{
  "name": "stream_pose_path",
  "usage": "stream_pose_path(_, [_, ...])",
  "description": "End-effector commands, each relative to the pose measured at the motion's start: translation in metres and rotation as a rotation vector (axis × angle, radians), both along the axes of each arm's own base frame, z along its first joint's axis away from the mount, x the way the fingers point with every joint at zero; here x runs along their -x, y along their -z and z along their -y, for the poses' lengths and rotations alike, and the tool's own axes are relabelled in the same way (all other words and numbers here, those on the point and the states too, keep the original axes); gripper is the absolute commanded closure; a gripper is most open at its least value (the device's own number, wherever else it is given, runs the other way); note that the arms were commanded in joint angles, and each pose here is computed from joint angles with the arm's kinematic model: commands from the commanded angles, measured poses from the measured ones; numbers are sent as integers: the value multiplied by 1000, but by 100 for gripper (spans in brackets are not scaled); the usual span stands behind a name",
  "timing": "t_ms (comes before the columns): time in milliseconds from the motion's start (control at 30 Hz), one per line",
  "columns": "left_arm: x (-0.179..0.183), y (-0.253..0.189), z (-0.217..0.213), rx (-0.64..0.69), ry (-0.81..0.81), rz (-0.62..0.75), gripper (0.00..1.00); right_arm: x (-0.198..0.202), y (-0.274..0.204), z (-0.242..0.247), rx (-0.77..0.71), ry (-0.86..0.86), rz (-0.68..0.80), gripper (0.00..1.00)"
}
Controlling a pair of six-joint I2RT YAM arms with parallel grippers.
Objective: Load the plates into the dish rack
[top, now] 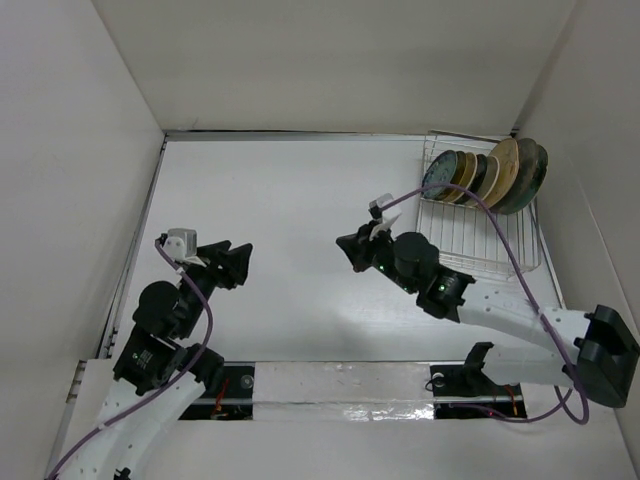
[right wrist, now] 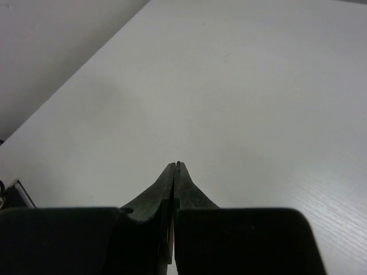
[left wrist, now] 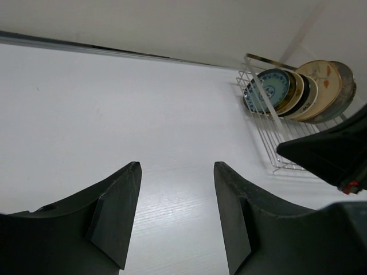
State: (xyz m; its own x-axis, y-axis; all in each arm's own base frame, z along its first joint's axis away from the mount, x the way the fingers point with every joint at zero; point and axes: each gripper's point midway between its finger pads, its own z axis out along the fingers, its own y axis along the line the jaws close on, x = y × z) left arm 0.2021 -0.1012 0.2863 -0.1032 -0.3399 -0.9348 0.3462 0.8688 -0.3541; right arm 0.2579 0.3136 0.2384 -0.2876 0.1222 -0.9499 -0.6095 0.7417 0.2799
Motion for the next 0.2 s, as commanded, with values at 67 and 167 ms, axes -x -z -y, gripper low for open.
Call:
stream_pose_path(67, [-14,-8,-5,5,-62,26,50,2,-73,29,-216,92,203,93])
stream_pose_path(167, [-16,-11,-11,13,-97,33,50,1,-70,33,-229,111,200,72])
